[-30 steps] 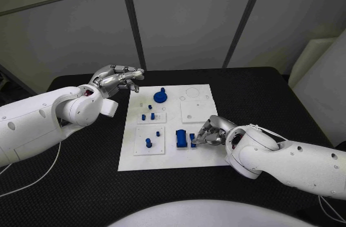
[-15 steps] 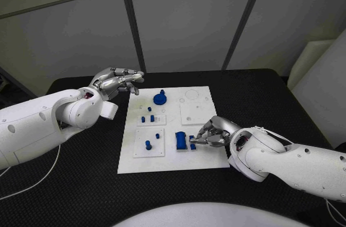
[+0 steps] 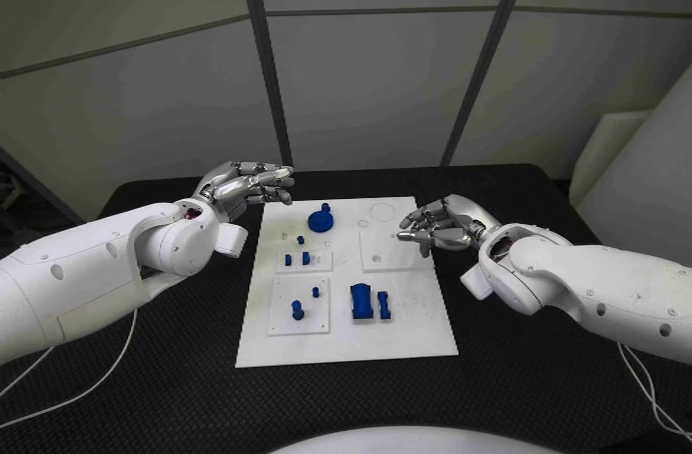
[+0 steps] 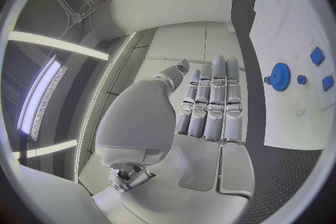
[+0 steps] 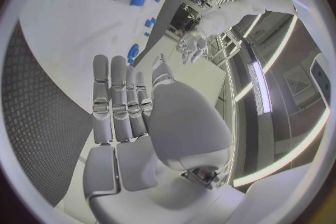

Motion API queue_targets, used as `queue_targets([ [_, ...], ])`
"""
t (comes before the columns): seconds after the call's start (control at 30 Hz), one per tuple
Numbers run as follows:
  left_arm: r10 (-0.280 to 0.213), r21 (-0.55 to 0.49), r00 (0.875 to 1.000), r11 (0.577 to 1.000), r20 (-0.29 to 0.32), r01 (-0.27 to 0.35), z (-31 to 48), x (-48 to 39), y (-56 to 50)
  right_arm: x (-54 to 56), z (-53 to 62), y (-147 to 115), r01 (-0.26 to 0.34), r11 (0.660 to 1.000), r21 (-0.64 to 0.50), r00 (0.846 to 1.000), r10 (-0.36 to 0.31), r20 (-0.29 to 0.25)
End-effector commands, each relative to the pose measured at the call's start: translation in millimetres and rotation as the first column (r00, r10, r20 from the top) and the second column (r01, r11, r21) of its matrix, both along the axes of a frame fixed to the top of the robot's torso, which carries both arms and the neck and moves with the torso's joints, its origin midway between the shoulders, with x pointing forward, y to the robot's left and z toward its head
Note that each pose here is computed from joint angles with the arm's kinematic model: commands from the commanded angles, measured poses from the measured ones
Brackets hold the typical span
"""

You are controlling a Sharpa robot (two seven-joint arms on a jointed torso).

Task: Assemble the parts on the task board

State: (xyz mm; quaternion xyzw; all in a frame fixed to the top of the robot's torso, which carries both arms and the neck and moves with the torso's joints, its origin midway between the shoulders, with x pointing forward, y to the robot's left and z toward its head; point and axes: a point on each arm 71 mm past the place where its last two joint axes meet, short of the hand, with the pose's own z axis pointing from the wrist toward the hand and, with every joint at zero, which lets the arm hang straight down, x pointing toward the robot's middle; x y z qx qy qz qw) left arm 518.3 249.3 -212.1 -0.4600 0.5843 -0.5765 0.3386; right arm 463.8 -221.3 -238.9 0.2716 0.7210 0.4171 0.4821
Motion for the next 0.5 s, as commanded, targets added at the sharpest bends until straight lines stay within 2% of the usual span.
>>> queue_targets([
  [0.03,0.083,-0.067,0.996,0.995,0.045,-0.079,-0.4,9.3,3.2,18.6,1.8,-5.7,0.041,0.956,0.291,0.998,-0.029,-0.048],
  [0.1,0.113,-0.084,0.992,0.991,0.049,-0.109,-3.5,14.0,3.5,29.2,-0.3,-9.4,0.066,0.945,0.321,0.997,-0.053,-0.049],
  [0.13,0.148,-0.099,0.988,0.985,0.05,-0.142,-6.7,18.0,4.6,39.0,-3.1,-11.2,0.085,0.936,0.343,0.996,-0.073,-0.047],
  [0.27,0.228,-0.124,0.973,0.968,0.047,-0.221,-15.9,26.7,6.0,60.9,-12.3,-11.0,0.127,0.92,0.372,0.992,-0.118,-0.046],
  [0.4,0.275,-0.127,0.961,0.955,0.042,-0.268,-23.7,32.9,4.9,74.0,-19.6,-7.6,0.146,0.912,0.382,0.989,-0.136,-0.052],
  [0.5,0.3,-0.122,0.953,0.948,0.038,-0.293,-28.1,36.7,3.3,79.5,-22.8,-2.4,0.147,0.905,0.398,0.989,-0.135,-0.057],
])
